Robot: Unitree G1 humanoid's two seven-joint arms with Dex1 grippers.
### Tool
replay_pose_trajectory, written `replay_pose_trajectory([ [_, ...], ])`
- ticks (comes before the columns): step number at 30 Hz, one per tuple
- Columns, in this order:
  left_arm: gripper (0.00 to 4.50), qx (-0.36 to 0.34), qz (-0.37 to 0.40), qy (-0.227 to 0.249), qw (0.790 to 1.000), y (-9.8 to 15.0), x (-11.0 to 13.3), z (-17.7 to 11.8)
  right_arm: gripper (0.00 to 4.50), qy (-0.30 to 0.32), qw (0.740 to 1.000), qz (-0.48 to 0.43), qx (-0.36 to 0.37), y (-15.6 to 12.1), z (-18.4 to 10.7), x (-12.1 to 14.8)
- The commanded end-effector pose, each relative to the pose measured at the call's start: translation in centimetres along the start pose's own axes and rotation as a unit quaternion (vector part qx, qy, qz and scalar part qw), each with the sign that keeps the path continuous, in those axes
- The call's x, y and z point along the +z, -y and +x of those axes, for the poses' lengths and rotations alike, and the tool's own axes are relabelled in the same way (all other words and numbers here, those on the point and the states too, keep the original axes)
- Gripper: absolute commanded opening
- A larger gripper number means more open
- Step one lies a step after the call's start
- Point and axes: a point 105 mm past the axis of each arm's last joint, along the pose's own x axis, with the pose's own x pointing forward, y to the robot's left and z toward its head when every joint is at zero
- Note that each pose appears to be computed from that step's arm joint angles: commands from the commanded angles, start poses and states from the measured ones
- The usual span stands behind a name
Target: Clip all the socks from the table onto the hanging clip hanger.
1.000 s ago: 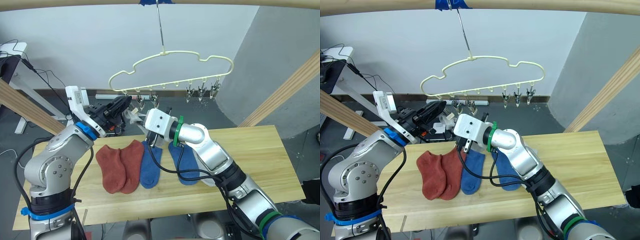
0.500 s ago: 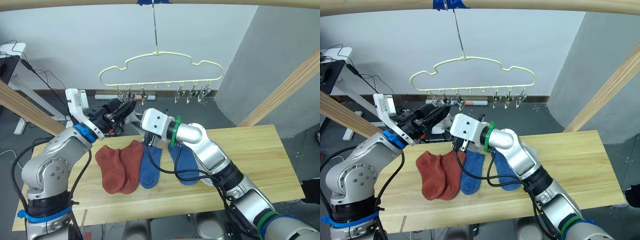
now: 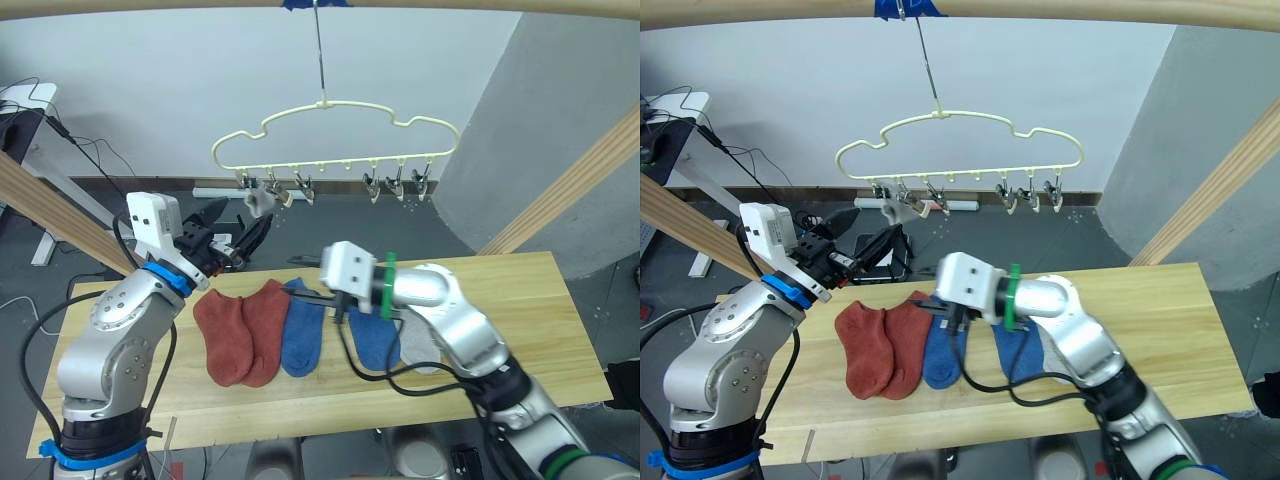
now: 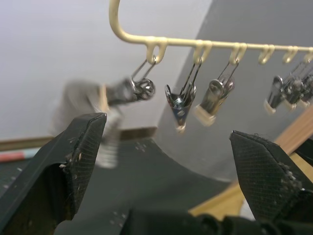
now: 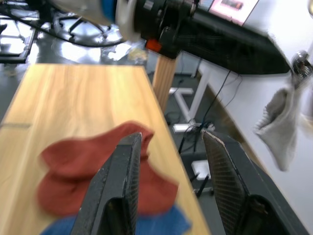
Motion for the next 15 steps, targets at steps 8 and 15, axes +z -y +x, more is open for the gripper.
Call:
replay_pose_trajectory([
  [8,4.49,0.021,0.056,0.067,0.996,2.5,1.0,0.3,2.04,0.025,0.998,0.051,-0.010,1.7,-7.6,3.9],
  [15,3.08,0.027,0.055,0.077,0.995,2.7,0.6,0.8,2.05,0.002,0.997,0.065,-0.041,2.7,-9.1,4.1],
])
